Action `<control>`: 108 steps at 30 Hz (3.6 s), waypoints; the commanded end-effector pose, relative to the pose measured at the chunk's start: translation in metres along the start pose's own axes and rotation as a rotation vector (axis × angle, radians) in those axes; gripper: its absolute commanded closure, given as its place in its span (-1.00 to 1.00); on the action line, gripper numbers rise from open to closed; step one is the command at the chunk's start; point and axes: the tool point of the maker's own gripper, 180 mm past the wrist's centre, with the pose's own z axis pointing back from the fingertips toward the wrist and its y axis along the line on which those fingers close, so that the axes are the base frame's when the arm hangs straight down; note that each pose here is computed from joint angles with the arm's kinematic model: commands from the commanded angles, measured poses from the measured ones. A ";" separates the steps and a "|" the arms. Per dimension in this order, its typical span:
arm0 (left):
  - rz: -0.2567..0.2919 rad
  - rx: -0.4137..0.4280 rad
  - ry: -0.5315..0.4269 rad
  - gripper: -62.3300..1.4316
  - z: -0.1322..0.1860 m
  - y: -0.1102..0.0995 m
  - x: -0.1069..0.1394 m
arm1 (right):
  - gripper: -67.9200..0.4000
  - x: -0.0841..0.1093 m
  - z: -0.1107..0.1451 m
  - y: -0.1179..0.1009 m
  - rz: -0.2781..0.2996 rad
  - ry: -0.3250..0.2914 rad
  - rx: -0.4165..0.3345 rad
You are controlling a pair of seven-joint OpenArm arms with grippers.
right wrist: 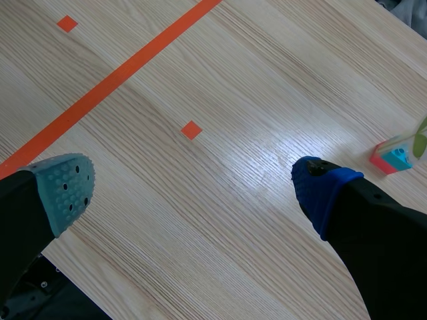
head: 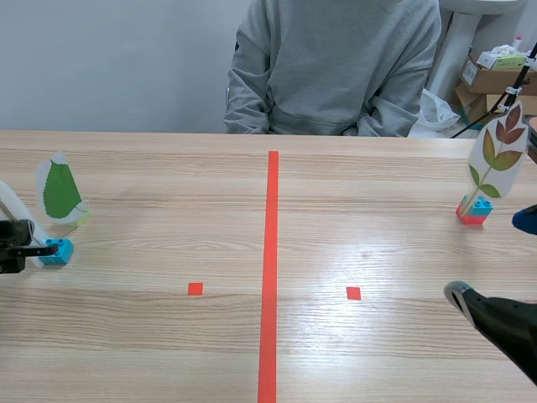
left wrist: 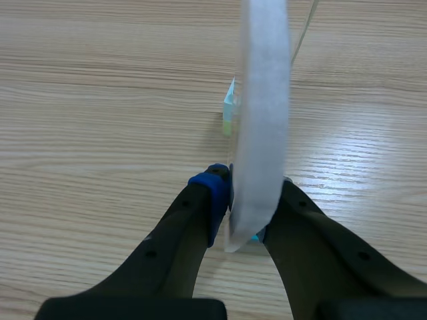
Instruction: Do the leaf sorting experiment
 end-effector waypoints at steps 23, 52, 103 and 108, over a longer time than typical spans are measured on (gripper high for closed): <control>-0.150 -0.044 -0.185 -1.00 0.032 -0.008 0.066 | -0.79 0.004 0.000 -0.003 0.027 -0.008 -0.005; -0.288 -0.801 -0.127 -1.00 0.202 -0.205 0.077 | -0.79 0.008 0.000 -0.002 0.019 -0.029 -0.001; -0.288 -0.804 -0.120 -1.00 0.202 -0.207 0.075 | -0.79 0.007 0.000 -0.002 0.019 -0.028 -0.001; -0.288 -0.804 -0.120 -1.00 0.202 -0.207 0.075 | -0.79 0.007 0.000 -0.002 0.020 -0.027 -0.002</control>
